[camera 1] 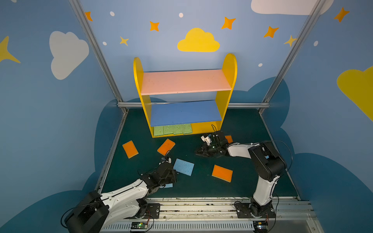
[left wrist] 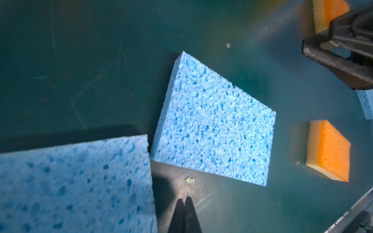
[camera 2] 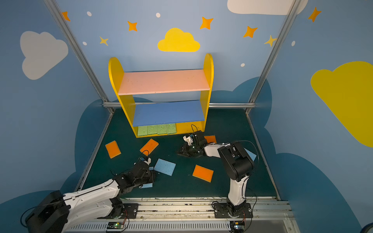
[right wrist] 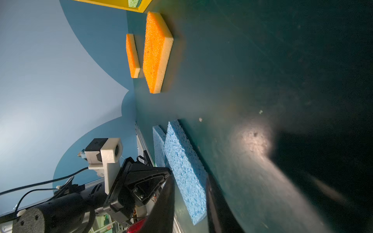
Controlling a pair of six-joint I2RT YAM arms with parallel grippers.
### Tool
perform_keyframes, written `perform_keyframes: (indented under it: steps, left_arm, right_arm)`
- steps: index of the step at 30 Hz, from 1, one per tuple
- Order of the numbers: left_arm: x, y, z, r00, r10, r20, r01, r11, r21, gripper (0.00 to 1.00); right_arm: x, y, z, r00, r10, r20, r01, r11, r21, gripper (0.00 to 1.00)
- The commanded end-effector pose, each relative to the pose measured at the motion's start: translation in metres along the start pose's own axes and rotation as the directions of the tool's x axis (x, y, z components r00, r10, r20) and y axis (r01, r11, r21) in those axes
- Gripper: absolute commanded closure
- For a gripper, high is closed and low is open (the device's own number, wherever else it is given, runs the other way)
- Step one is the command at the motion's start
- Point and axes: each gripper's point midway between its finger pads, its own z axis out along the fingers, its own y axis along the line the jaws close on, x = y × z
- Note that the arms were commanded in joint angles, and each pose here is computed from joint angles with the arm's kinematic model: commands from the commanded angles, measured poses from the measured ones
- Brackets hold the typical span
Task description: Place and organize the cleaning sponges onto the shelf
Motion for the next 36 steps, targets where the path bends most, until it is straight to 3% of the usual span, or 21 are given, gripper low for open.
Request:
perform_keyframes:
  steps: [1, 6, 18, 28, 32, 36]
  left_arm:
    - [-0.012, -0.01, 0.006, 1.0, 0.004, 0.029, -0.004, 1.0, 0.006, 0.97]
    - [-0.019, -0.008, 0.016, 1.0, 0.0, -0.002, 0.0, 0.998, -0.069, 0.97]
    - [-0.066, -0.019, 0.029, 0.999, -0.021, 0.05, 0.023, 0.999, -0.03, 0.97]
    - [-0.07, -0.033, 0.045, 1.0, -0.002, 0.006, 0.002, 1.0, 0.012, 0.97]
    - [-0.069, -0.033, 0.044, 1.0, -0.003, 0.015, 0.003, 1.0, 0.024, 0.97]
    - [-0.069, -0.033, 0.042, 1.0, -0.007, 0.021, 0.006, 1.0, 0.031, 0.97]
  right_arm:
    - [0.001, -0.006, 0.002, 1.0, 0.009, -0.011, -0.009, 1.0, -0.009, 0.73]
    - [0.005, -0.015, 0.004, 0.999, 0.045, -0.017, -0.045, 0.999, -0.02, 0.72]
    - [0.015, -0.025, 0.015, 0.991, 0.115, -0.062, -0.118, 0.992, -0.054, 0.69]
    - [0.052, -0.034, 0.005, 0.992, 0.079, -0.094, -0.074, 0.996, 0.054, 0.6]
    - [0.058, -0.027, 0.006, 0.99, 0.073, -0.118, -0.067, 0.996, 0.053, 0.51]
    - [0.064, -0.021, 0.012, 0.988, 0.05, -0.148, -0.039, 0.996, 0.078, 0.51]
